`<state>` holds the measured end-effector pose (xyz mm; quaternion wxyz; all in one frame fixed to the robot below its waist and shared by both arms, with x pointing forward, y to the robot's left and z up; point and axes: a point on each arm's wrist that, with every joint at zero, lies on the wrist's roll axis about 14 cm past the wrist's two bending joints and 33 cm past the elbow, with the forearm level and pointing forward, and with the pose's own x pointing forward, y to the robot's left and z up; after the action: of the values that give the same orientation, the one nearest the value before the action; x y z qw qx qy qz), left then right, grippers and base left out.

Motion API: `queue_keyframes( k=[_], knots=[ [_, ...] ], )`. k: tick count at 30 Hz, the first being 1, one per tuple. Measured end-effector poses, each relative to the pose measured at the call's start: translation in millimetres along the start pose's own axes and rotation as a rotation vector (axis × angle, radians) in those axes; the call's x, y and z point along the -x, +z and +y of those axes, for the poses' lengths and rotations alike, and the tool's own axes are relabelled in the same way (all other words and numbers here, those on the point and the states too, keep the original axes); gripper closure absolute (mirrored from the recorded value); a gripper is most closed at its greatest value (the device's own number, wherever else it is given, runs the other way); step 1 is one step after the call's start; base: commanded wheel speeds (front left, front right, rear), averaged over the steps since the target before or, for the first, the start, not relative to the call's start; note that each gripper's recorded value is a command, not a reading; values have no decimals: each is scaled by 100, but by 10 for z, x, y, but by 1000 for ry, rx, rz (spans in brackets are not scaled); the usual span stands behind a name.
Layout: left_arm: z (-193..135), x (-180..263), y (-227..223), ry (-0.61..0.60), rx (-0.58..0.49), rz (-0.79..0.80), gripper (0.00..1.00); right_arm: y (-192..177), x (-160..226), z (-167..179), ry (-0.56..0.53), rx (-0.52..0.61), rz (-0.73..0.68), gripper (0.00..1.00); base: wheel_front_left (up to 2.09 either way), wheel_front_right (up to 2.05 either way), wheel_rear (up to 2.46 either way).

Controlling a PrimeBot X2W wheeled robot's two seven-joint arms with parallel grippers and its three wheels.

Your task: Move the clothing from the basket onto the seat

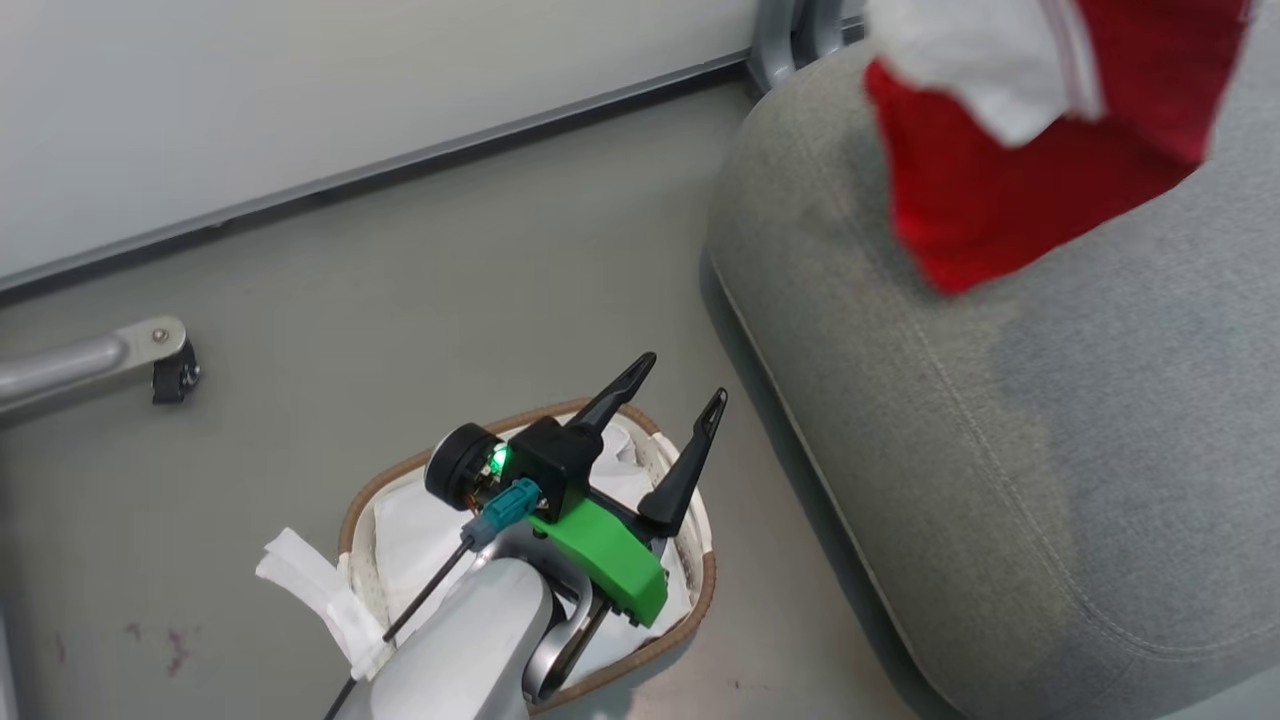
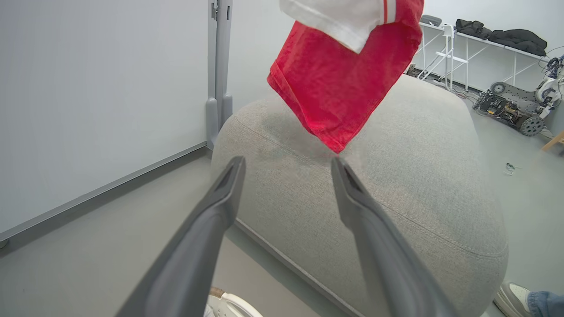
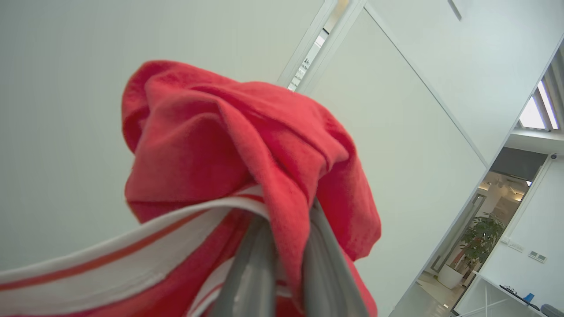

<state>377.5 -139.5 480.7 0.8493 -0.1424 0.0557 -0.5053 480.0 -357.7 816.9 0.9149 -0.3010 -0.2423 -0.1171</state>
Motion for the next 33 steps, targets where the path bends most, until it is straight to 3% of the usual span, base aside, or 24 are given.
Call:
queue_keyframes(
  k=[7, 13, 24, 33],
  knots=[
    [249, 69, -69, 34, -2, 6, 0, -41, -329, -194, -28, 57, 26, 100, 0, 0, 0],
    [531, 99, -197, 68, 0, 26, 0, -696, -306, -33, -32, 5, 149, 100, 0, 0, 0],
    [957, 106, -592, 100, 31, 80, 0, -2452, 550, 772, -9, -133, 539, 100, 0, 0, 0],
    [1091, 62, -862, 87, 60, 109, 0, -3167, 1210, 1405, 28, -199, 749, 100, 0, 0, 0]
  ],
)
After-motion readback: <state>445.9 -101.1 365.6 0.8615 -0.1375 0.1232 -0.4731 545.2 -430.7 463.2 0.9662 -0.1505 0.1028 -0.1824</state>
